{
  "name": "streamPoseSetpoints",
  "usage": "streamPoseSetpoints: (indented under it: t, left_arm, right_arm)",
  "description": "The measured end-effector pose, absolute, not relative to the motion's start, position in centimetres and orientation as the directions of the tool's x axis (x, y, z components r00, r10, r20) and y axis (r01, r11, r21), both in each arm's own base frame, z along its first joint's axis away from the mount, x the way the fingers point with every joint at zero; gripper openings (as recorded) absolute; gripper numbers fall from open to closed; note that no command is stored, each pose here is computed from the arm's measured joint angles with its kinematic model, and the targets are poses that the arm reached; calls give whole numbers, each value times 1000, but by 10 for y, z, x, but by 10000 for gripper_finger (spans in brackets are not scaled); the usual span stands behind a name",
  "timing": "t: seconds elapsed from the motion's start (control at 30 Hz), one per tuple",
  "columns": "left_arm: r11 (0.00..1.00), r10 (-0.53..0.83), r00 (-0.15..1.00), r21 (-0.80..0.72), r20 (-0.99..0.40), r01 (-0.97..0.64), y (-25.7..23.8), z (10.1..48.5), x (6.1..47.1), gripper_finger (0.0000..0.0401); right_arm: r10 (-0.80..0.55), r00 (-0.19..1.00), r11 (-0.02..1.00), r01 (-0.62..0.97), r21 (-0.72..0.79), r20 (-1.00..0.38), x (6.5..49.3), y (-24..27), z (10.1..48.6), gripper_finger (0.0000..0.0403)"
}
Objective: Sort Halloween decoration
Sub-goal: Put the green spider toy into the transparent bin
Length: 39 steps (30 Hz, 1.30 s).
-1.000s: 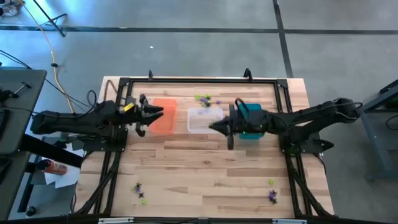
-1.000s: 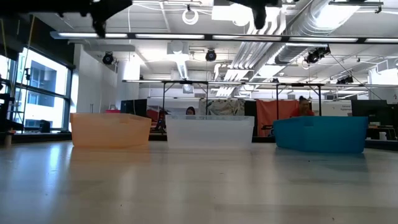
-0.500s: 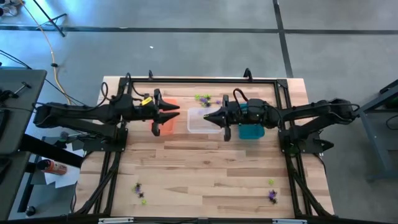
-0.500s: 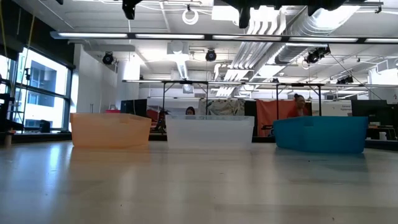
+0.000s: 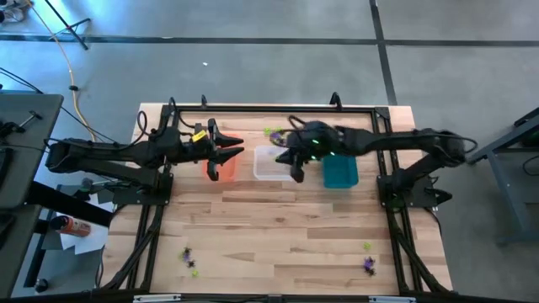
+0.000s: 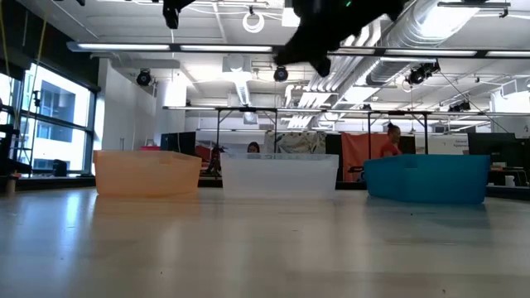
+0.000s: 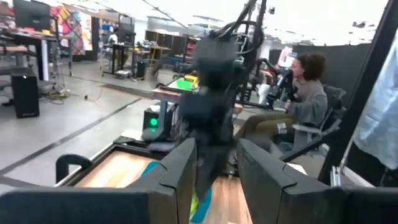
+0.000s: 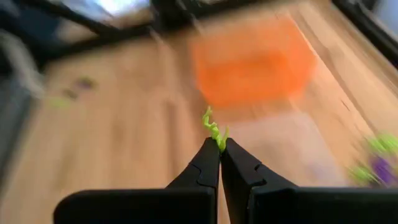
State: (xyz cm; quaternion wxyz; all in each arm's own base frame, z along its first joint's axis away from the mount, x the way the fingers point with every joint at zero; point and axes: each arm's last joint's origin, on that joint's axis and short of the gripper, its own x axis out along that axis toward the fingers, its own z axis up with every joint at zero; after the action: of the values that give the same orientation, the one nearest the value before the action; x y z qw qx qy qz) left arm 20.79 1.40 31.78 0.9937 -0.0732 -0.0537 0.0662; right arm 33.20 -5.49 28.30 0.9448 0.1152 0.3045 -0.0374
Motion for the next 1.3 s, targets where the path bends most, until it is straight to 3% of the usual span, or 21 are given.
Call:
streamPoseSetpoints:
  t: [0.23,0.47,0.7,1.07,1.17,1.3]
  left_arm:
    - [983,138,970,-148,201,-110,14,328,206,106]
    - [985,137,934,-148,329,-92,14,341,203,106]
    - [985,133,929,-147,344,-87,14,343,202,106]
    - [990,124,934,-103,336,-95,13,342,202,106]
    - [990,124,934,-102,336,-95,13,342,202,106]
    - [989,124,934,-118,335,-89,13,342,202,106]
  right_arm:
    - [-13,549,939,294,179,-836,370,-99,245,0]
    - [-8,398,875,447,186,-917,398,-111,205,0]
    - [19,313,727,647,228,-949,411,-115,171,0]
    - [53,273,586,770,251,-961,405,-113,159,6]
    - [35,275,574,781,245,-961,406,-113,159,30]
    - [38,280,571,782,251,-959,406,-113,159,92]
